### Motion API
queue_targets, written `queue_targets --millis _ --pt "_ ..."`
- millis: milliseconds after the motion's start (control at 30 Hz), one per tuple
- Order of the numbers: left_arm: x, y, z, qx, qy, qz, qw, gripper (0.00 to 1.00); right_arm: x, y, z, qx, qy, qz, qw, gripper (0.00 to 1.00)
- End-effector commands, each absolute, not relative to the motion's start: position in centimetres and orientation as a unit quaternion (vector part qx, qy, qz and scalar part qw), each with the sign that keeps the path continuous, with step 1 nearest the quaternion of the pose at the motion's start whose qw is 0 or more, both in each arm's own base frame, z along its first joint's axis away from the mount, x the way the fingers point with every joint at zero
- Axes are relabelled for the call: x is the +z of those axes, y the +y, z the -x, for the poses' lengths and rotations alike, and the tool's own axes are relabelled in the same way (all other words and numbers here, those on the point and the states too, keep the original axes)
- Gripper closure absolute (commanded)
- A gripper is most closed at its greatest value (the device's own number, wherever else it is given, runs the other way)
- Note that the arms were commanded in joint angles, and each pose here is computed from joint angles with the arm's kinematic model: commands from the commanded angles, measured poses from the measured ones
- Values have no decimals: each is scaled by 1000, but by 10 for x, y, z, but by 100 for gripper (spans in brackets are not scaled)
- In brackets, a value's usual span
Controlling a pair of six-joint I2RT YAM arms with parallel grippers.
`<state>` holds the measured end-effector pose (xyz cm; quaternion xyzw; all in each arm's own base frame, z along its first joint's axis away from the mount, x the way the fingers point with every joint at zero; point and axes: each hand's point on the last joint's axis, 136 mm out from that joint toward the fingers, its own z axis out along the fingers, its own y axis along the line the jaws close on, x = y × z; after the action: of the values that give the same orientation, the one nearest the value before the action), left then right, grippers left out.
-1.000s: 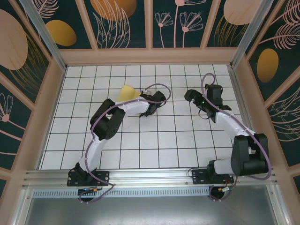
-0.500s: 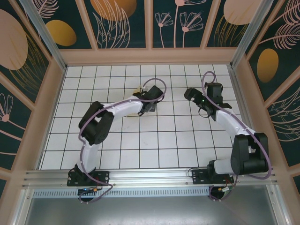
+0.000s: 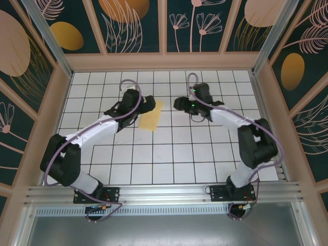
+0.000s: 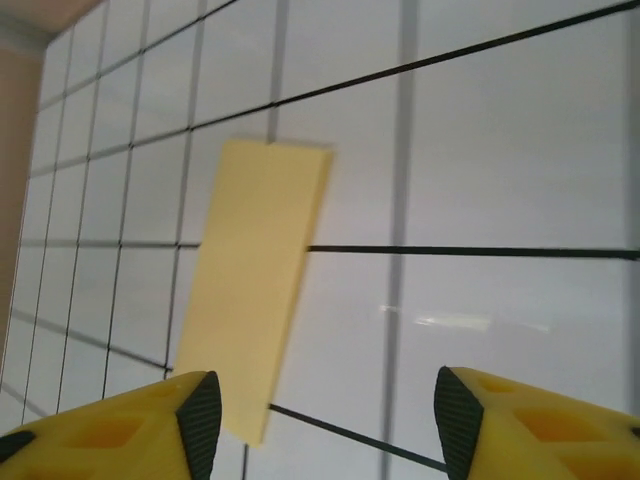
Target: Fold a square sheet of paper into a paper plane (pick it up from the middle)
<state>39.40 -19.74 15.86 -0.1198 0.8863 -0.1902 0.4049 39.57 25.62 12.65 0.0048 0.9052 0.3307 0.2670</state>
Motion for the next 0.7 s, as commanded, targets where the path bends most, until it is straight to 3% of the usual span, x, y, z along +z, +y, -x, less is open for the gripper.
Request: queue_targets --millis 0,133,333,667 --pt "147 -174 -383 -200 880 164 398 2 121 308 -396 356 902 33 241 50" --pt "130 -141 -370 -189 874 214 393 1 105 362 -396 372 901 65 213 56" --pt "113 -113 -358 -184 864 267 384 2 74 407 -405 365 909 93 179 58" --pt "113 -103 -359 -179 855 294 389 1 13 420 -385 329 923 176 93 57"
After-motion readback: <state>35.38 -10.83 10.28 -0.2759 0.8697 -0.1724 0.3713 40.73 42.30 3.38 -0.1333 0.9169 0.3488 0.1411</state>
